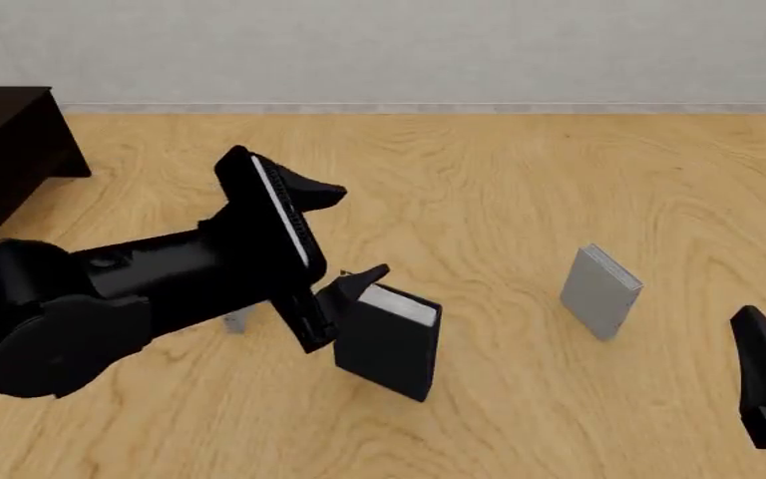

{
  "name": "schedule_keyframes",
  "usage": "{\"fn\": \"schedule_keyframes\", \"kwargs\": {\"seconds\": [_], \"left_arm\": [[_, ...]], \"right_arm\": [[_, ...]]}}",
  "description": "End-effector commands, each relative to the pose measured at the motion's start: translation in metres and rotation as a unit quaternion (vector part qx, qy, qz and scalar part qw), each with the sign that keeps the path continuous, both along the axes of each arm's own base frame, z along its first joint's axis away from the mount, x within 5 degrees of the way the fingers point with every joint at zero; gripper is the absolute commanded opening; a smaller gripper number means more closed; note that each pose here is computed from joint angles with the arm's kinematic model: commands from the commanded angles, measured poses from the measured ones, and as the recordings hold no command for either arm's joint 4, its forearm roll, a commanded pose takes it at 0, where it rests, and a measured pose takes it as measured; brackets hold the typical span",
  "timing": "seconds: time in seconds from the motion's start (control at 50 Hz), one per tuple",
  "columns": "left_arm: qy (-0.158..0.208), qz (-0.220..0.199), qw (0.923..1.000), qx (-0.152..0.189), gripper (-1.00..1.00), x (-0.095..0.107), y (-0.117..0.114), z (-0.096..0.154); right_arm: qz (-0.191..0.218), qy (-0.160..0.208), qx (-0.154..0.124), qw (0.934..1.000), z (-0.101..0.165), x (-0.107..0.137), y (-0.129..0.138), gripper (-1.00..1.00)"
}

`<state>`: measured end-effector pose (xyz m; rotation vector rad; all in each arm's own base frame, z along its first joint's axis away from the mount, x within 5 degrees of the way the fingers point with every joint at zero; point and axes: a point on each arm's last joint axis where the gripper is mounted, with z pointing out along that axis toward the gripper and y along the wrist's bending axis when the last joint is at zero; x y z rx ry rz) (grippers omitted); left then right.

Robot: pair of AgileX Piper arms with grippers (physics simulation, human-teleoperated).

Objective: Pick up the book in the middle and place it on the cabinet shelf.

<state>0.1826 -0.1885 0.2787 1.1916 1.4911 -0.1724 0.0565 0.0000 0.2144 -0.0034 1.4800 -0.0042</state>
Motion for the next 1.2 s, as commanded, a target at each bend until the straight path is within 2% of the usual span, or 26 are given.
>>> {"fn": "schedule_keyframes", "kwargs": {"seconds": [0.02,0.06,0.08,0.12,0.22,0.4,0.8,1.2], "left_arm": [[0.026,-0.026,0.9986,0.037,1.00,-0.004,-0.014,-0.005],[0.026,-0.022,0.9989,0.031,1.00,-0.002,-0.014,-0.001],[0.023,-0.032,0.9984,0.041,1.00,-0.007,-0.015,-0.004],[0.027,-0.033,0.9984,0.037,1.00,-0.009,-0.015,-0.002],[0.038,-0.052,0.9965,0.054,1.00,-0.020,-0.016,-0.010],[0.044,-0.064,0.9948,0.067,1.00,-0.026,-0.017,-0.009],[0.037,-0.067,0.9926,0.094,1.00,-0.016,-0.024,-0.009],[0.047,-0.082,0.9892,0.111,1.00,-0.014,-0.038,-0.015]], "right_arm": [[0.000,0.000,0.000,1.0000,0.000,0.000,0.000,1.00],[0.000,0.000,0.000,1.0000,0.000,0.000,0.000,1.00],[0.000,0.000,0.000,1.0000,0.000,0.000,0.000,1.00],[0.000,0.000,0.000,1.0000,0.000,0.000,0.000,1.00],[0.000,0.000,0.000,1.0000,0.000,0.000,0.000,1.00],[0.000,0.000,0.000,1.0000,0.000,0.000,0.000,1.00],[0.000,0.000,0.000,1.0000,0.000,0.000,0.000,1.00],[0.000,0.000,0.000,1.0000,0.000,0.000,0.000,1.00]]}}
